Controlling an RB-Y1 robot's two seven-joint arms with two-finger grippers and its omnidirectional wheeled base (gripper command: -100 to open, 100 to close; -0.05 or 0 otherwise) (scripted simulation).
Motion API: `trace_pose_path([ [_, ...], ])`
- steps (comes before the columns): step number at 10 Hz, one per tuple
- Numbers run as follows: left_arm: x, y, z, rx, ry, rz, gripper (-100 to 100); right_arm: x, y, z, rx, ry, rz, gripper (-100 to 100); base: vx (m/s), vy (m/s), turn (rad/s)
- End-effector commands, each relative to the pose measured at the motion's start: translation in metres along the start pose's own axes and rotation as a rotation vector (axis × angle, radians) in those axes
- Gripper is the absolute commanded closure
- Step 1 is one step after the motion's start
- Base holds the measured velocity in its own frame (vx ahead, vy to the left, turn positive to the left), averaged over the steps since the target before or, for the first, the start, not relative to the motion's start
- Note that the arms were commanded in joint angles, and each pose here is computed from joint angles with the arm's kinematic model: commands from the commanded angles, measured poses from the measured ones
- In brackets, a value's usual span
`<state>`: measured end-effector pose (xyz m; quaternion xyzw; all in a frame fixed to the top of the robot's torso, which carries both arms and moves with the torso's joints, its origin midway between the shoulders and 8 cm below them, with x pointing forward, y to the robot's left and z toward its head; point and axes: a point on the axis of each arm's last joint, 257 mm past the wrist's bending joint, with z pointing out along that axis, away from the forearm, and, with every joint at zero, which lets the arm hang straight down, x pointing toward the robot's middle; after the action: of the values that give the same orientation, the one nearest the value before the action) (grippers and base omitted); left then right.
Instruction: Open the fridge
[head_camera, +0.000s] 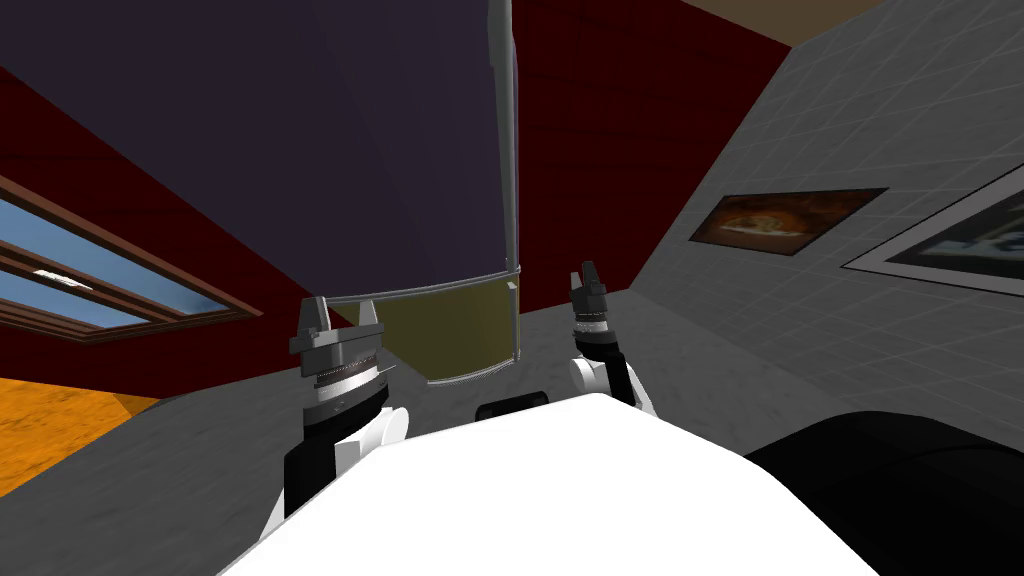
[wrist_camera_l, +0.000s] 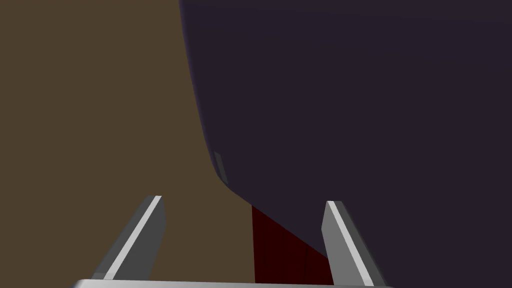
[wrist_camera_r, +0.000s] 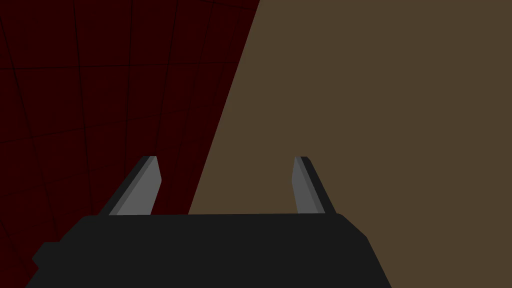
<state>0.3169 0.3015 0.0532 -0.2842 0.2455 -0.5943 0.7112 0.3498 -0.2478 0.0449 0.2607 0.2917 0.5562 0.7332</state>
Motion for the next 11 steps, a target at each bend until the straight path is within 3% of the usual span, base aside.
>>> trace_pose_path([
  [1, 0.000, 0.000, 0.000, 0.000, 0.000, 0.000, 0, 0.000, 0.000, 0.000, 0.000, 0.000, 0.000, 0, 0.000, 0.000, 0.000],
  [9, 0.000, 0.000, 0.000, 0.000, 0.000, 0.000, 0, 0.000, 0.000, 0.000, 0.000, 0.000, 0.000, 0, 0.000, 0.000, 0.000],
  [10, 0.011, 0.002, 0.005, 0.000, 0.041, -0.015, -100, 0.000, 0.000, 0.000, 0.000, 0.000, 0.000, 0, 0.017, -0.033, 0.058],
  [11, 0.017, 0.004, 0.008, 0.000, 0.062, -0.025, -100, 0.000, 0.000, 0.000, 0.000, 0.000, 0.000, 0, 0.026, -0.073, 0.066],
])
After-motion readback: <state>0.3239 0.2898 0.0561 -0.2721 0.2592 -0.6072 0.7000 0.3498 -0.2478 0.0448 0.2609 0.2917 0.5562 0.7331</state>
